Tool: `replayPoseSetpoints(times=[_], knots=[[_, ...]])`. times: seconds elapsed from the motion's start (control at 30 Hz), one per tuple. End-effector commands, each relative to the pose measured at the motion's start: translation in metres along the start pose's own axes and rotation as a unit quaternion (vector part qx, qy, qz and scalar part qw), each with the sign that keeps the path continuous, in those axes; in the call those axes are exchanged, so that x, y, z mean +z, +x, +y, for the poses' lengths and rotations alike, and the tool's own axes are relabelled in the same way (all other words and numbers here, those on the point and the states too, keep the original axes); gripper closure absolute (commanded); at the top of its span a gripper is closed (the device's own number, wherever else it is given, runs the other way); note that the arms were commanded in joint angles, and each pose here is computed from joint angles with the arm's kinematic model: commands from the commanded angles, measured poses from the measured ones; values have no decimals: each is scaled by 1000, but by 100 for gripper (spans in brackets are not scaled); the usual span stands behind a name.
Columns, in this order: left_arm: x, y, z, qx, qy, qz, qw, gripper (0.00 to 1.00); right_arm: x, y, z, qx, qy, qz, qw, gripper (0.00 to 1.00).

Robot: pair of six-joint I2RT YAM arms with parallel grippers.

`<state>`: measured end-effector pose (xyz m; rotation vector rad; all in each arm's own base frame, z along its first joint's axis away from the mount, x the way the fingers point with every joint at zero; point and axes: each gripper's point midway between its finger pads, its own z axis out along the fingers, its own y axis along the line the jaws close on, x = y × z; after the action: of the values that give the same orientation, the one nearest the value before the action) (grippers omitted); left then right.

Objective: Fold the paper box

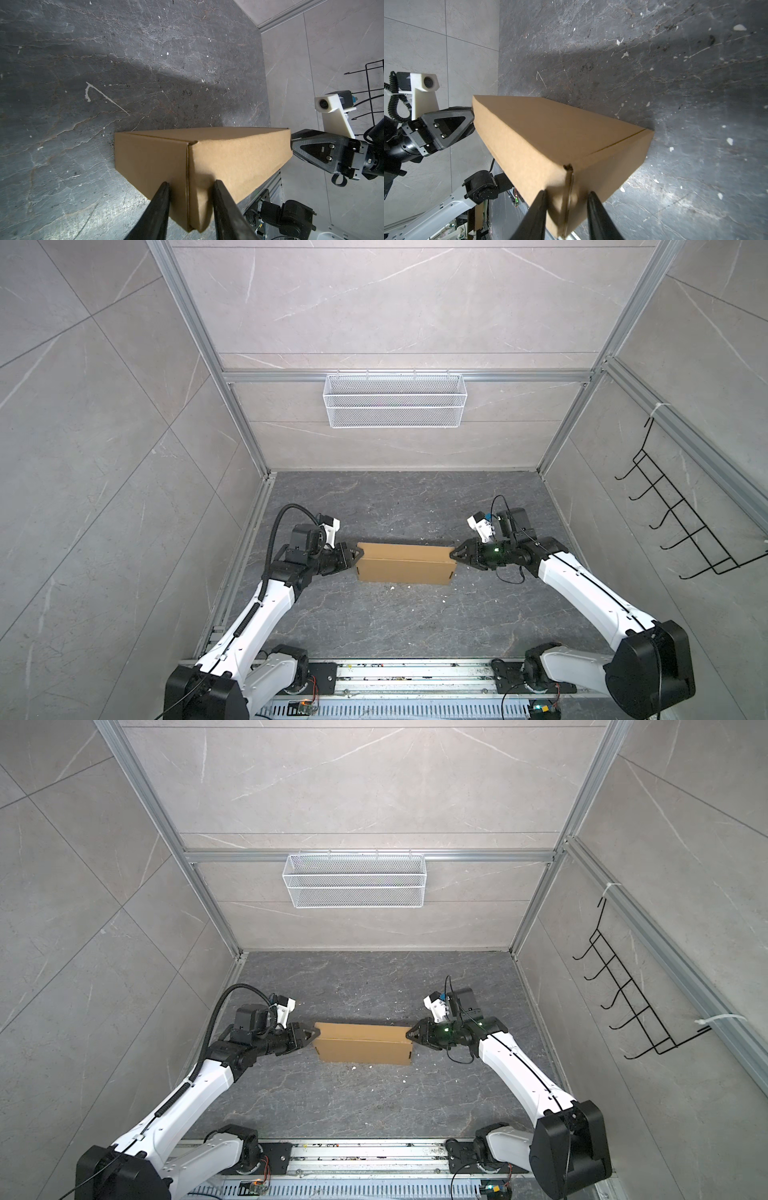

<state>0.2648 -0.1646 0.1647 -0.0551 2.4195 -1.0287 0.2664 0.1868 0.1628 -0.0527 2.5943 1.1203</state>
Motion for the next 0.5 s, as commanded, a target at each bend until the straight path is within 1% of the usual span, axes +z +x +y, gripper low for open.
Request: replayPoseSetpoints(times=[0.0, 0.17, 0.33, 0.47], knots=[[7, 54, 10, -37, -10, 96, 995, 63, 10, 47, -28, 41, 46, 73, 995, 65], [4, 60, 14, -43, -19, 99, 994, 62, 6, 55, -30, 46, 45, 73, 995, 64], [1, 64, 16, -49, -25, 97, 994, 57, 5, 64, -31, 51, 42, 73, 995, 62], [1, 71, 17, -52, -28, 103, 993, 58, 9, 70, -30, 54, 36, 75, 995, 62]])
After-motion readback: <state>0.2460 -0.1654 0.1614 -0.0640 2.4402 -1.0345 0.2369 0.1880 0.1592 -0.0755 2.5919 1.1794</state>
